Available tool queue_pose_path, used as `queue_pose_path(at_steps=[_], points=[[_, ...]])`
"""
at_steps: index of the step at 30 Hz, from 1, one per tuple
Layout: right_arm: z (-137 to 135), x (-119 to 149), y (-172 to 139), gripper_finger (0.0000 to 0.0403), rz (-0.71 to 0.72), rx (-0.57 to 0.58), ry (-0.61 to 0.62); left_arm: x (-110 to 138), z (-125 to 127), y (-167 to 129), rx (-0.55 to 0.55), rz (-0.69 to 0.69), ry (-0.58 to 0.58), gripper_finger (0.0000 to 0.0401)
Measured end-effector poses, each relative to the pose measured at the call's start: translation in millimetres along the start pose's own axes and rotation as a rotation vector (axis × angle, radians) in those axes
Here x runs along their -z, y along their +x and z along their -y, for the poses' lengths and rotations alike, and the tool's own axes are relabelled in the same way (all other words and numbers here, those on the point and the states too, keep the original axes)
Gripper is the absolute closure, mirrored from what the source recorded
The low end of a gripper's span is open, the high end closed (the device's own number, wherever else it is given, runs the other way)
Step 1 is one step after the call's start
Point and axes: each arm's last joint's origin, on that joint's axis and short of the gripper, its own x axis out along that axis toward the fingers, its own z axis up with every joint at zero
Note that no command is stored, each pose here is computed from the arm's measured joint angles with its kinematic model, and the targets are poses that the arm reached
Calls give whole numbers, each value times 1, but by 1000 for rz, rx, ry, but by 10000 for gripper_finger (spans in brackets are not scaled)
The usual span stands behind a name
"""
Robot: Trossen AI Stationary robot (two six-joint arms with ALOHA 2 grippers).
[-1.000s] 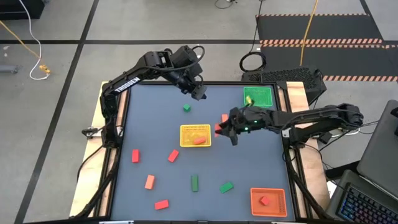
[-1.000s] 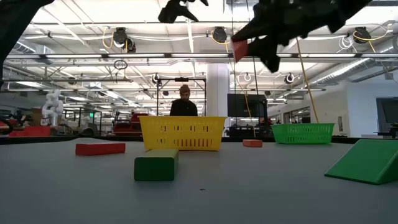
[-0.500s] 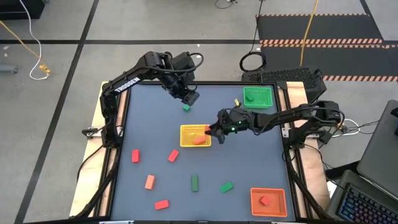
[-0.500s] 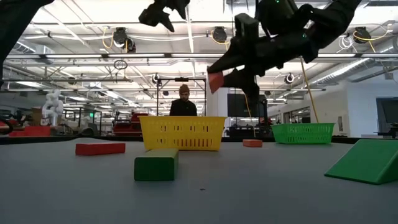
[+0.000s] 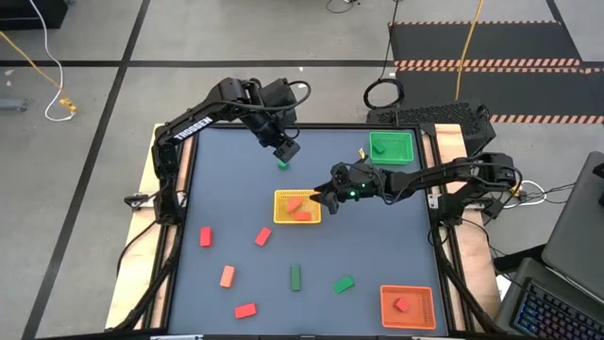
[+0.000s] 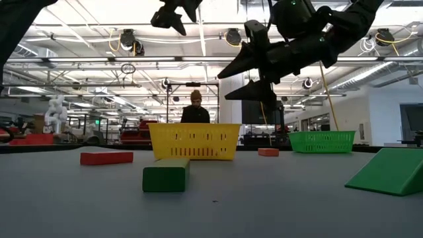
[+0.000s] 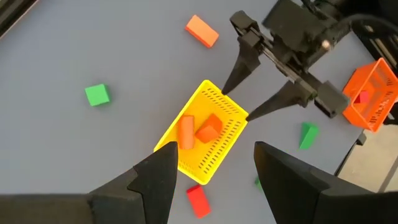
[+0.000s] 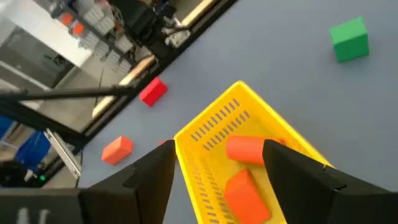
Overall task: Sort & place blocks by color
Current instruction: Put the orange block into the yellow basket
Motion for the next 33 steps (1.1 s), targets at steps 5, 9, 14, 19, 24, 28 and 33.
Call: queue_pose_path(at_steps=[5,9,14,19,24,28,33], points=[[7,-14,-12,165,34,68,35,1,1,0,2,-1,39,187],[15,-29,-29,172,34,170,58,1,3,1,-9,9,48,187],[2,-60,-46,176,-74,283,-38,0,6,1,-32,41,61,187],[-4,-85,-52,176,-271,481,1,-1,6,1,-64,64,57,187],[13,-80,-36,169,-446,586,149,-2,5,1,-82,73,43,187],[32,-64,-19,157,-544,681,264,1,5,1,-93,42,40,187],[50,-56,-2,145,-550,739,357,3,8,2,-92,33,52,187]])
